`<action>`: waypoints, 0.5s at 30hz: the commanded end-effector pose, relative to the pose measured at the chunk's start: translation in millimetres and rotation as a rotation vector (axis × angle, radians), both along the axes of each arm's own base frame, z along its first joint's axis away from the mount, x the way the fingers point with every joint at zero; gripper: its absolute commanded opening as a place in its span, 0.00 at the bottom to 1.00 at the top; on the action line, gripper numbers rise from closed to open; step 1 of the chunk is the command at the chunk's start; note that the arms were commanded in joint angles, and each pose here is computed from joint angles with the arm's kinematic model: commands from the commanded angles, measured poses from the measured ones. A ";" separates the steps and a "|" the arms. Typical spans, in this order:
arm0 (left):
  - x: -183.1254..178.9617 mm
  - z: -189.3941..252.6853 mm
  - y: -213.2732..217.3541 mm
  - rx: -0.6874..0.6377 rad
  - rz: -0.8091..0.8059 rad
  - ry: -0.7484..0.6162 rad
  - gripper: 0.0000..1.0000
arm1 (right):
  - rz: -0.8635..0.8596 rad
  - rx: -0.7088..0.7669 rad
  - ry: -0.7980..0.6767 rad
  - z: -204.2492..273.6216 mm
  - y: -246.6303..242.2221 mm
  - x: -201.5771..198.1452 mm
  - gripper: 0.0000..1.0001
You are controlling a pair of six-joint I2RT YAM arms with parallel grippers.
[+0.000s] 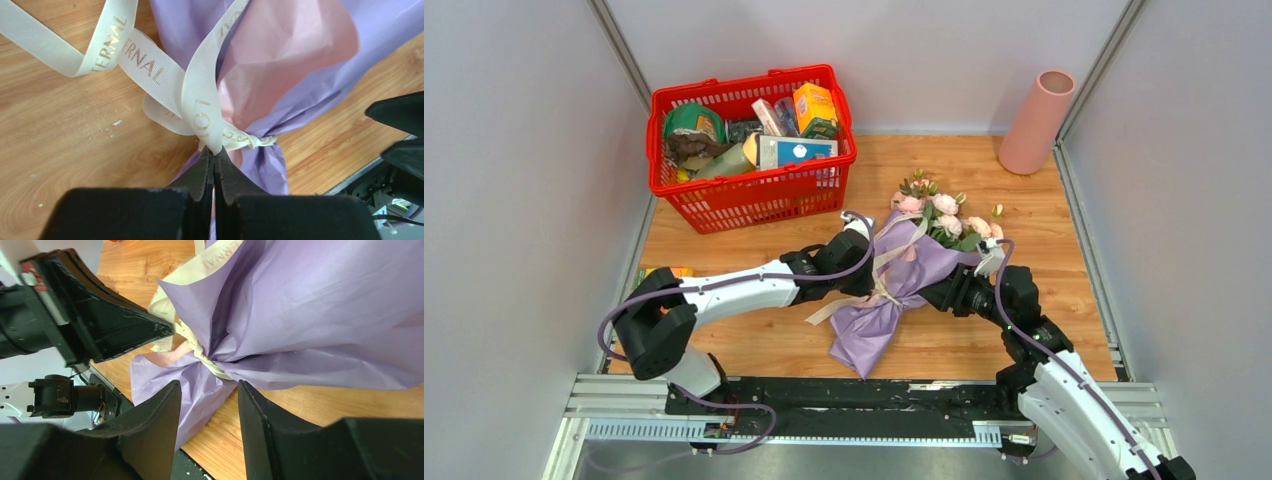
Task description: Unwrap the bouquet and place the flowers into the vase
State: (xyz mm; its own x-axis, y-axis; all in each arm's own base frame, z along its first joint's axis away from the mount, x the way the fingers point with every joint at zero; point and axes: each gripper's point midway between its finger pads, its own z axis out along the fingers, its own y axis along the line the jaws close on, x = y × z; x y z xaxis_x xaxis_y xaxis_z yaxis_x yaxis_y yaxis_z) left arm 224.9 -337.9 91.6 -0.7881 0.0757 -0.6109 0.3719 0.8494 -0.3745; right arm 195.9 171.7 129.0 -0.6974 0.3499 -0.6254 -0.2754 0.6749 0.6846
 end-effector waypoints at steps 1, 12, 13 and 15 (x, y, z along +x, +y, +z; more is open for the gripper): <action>9.8 51.6 4.2 -0.037 0.044 -0.073 0.00 | 0.021 -0.028 -0.090 8.9 0.2 7.0 0.48; 8.2 78.1 8.1 -0.085 0.050 -0.004 0.07 | 0.133 -0.013 -0.205 33.4 24.0 7.8 0.47; 7.7 76.6 9.7 -0.074 0.050 -0.001 0.03 | 0.151 -0.011 -0.203 32.9 29.0 5.9 0.48; 7.3 74.8 14.3 -0.058 0.056 0.006 0.00 | 0.184 -0.019 -0.201 31.1 38.7 1.1 0.48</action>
State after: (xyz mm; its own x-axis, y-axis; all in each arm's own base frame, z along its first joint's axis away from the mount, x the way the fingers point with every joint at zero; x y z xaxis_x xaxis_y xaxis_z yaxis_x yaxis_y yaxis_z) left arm 233.9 -325.5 151.3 -0.7879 0.0028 -0.6158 0.3264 0.8498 -0.4138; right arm 194.2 190.2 130.6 -0.6761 0.2403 -0.6965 -0.4097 0.6631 0.6264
